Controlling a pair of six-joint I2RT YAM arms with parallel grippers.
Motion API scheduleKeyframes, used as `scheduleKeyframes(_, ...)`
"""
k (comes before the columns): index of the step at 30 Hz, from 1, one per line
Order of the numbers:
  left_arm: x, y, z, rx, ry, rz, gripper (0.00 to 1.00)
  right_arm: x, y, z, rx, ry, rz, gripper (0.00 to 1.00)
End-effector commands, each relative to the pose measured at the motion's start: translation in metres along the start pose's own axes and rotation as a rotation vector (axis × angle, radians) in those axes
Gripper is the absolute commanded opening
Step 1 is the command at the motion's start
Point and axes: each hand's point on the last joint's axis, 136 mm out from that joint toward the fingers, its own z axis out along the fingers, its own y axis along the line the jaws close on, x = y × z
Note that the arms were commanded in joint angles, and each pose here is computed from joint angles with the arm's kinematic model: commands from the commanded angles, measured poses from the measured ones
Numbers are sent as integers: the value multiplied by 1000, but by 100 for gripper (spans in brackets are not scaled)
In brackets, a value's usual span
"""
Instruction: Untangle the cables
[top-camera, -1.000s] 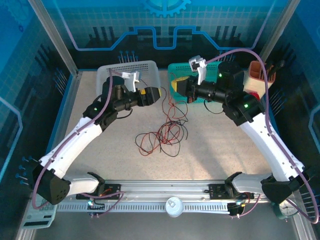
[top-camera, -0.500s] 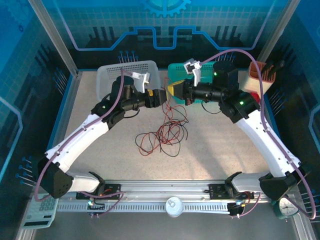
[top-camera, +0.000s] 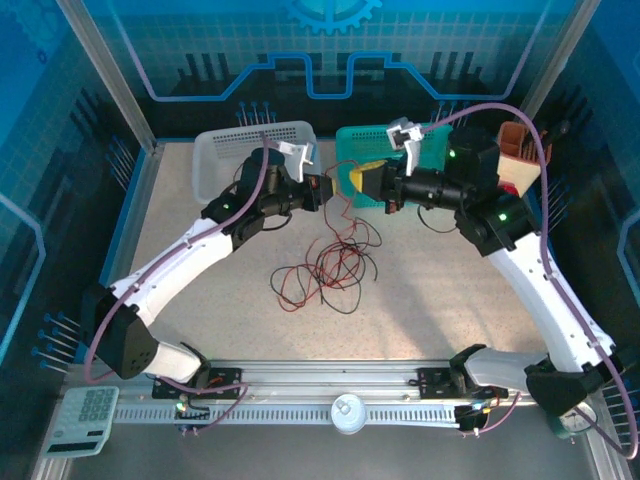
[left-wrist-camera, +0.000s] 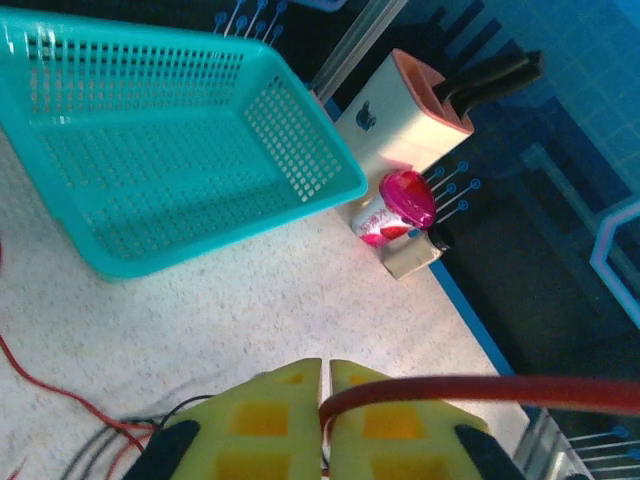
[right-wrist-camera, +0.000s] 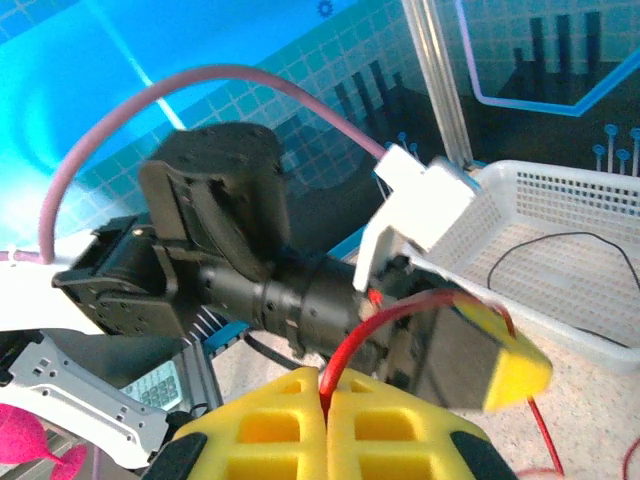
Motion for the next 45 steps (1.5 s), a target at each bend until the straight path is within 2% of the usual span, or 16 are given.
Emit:
scheduleKeyframes(1, -38, -16, -23, -23, -107, 71, 0, 10, -9, -10, 44, -8, 22, 0)
scheduleKeyframes(7, -67, -38, -50, -2, -187, 110, 0, 45, -35, -4, 110, 34, 79, 0)
scheduleKeyframes(10, -75, -47, -62, 13, -223, 116, 0, 50, -40, -3, 127, 36, 93, 0)
scheduleKeyframes(13, -79, -49, -69, 11, -242, 120, 0, 43, -37, -4, 124, 23, 87, 0)
scheduleKeyframes(17, -76, -46, -72, -3, -242, 118, 1, 10, -24, -13, 120, -40, 45, 0)
scheduleKeyframes(25, -40, -18, -59, -42, -187, 49, 16, -65, -2, -33, 133, -220, -35, 0)
scheduleKeyframes(36, -6, 9, -52, -90, -147, 9, 62, -117, 1, -50, 174, -387, -52, 0)
scheduleKeyframes(38, -3, 11, -51, -90, -146, 12, 68, -123, 4, -52, 167, -405, -55, 0)
scheduleKeyframes(45, 14, 17, -41, -67, -106, 16, 76, -145, 16, -61, 154, -456, -84, 0)
